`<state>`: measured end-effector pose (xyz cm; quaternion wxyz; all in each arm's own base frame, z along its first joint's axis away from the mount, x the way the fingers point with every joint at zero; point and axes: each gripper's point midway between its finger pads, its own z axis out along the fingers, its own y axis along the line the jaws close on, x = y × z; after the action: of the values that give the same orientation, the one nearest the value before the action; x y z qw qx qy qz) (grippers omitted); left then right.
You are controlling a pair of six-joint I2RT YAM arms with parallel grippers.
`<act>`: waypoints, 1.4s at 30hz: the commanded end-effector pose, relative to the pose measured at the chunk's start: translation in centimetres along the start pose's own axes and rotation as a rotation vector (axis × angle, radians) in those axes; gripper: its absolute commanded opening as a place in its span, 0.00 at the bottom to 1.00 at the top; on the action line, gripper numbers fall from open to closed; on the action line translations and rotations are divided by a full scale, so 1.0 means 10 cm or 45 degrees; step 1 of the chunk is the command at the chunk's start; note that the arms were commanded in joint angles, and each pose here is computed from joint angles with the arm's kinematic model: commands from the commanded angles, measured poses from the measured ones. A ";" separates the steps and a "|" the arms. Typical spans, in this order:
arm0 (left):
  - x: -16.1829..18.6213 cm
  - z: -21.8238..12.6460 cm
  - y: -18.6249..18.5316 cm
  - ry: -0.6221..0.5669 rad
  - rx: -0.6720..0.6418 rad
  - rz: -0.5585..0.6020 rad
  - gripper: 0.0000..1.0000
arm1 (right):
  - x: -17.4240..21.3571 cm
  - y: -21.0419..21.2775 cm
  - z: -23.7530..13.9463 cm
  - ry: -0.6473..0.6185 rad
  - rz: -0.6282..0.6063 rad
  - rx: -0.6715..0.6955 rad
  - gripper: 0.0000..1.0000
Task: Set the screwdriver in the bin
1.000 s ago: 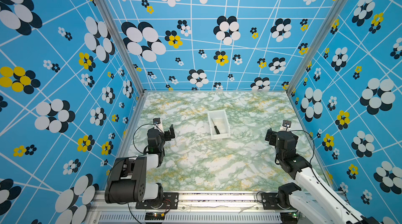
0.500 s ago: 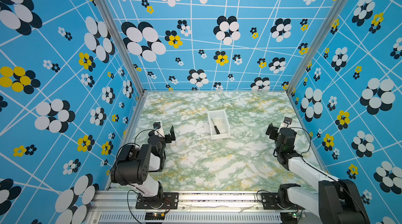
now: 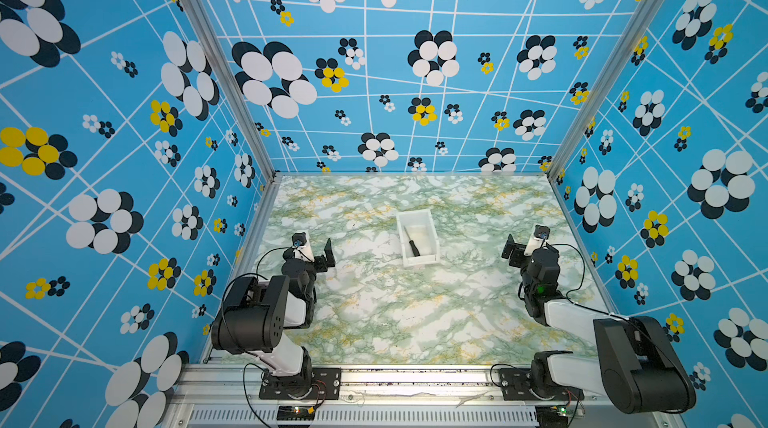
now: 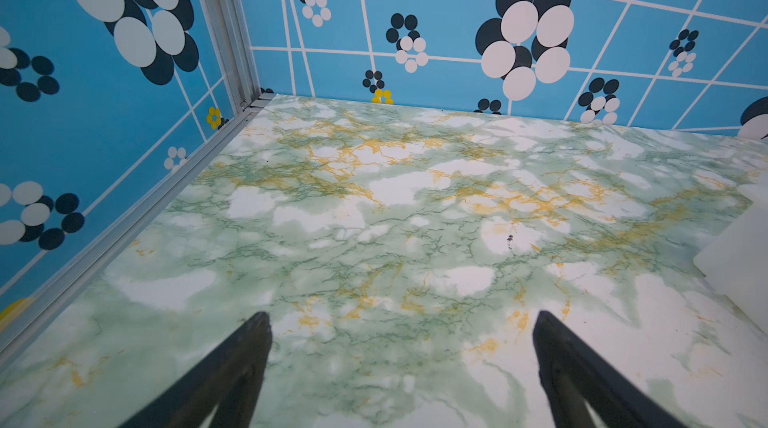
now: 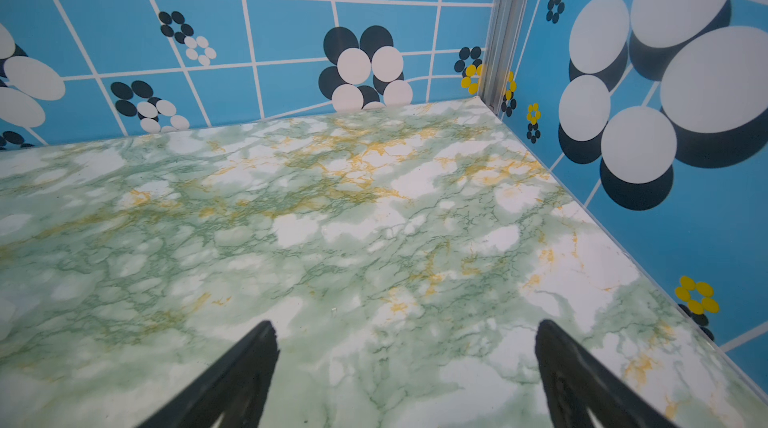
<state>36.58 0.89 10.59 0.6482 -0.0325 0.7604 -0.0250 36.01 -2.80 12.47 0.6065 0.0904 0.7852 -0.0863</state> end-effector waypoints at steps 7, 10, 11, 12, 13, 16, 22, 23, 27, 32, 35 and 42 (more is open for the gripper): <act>-0.03 -0.02 0.00 -0.023 0.004 0.013 0.99 | 0.18 0.19 0.27 0.002 -0.071 -0.093 0.99; -0.02 -0.02 0.00 -0.022 0.005 0.013 0.99 | 0.21 0.20 0.34 0.091 -0.084 -0.076 0.99; -0.02 -0.02 0.00 -0.023 0.004 0.014 0.99 | 0.22 0.18 0.37 0.110 -0.072 -0.077 0.99; -0.03 -0.02 0.00 -0.025 0.003 0.013 0.99 | 0.21 0.17 0.38 0.109 -0.052 -0.082 0.99; -0.02 -0.02 0.00 -0.023 0.004 0.013 0.99 | 0.21 0.15 0.39 0.114 -0.041 -0.086 0.99; -0.02 -0.02 0.00 -0.022 0.003 0.014 0.99 | 0.22 0.15 0.39 0.117 -0.042 -0.085 0.99; -0.03 -0.02 0.00 -0.026 0.003 0.013 0.99 | 0.21 0.15 0.39 0.112 -0.044 -0.083 0.99; -0.03 -0.02 0.00 -0.028 0.003 0.013 0.99 | 0.21 0.15 0.39 0.112 -0.044 -0.085 0.99; -0.03 -0.02 0.00 -0.026 0.003 0.013 0.99 | 0.21 0.15 0.39 0.112 -0.044 -0.083 0.99; -0.03 -0.02 0.00 -0.027 0.003 0.013 0.99 | 0.21 0.15 0.39 0.111 -0.045 -0.084 0.99; -0.02 -0.02 0.00 -0.025 0.004 0.012 0.99 | 0.21 0.15 0.39 0.112 -0.044 -0.083 0.99; -0.03 -0.02 0.00 -0.026 0.002 0.013 0.99 | 0.21 0.15 0.39 0.113 -0.044 -0.087 0.99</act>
<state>36.57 0.89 10.60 0.6485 -0.0325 0.7601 -0.0250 39.27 -2.34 8.87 0.5667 0.0586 0.8184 -0.0744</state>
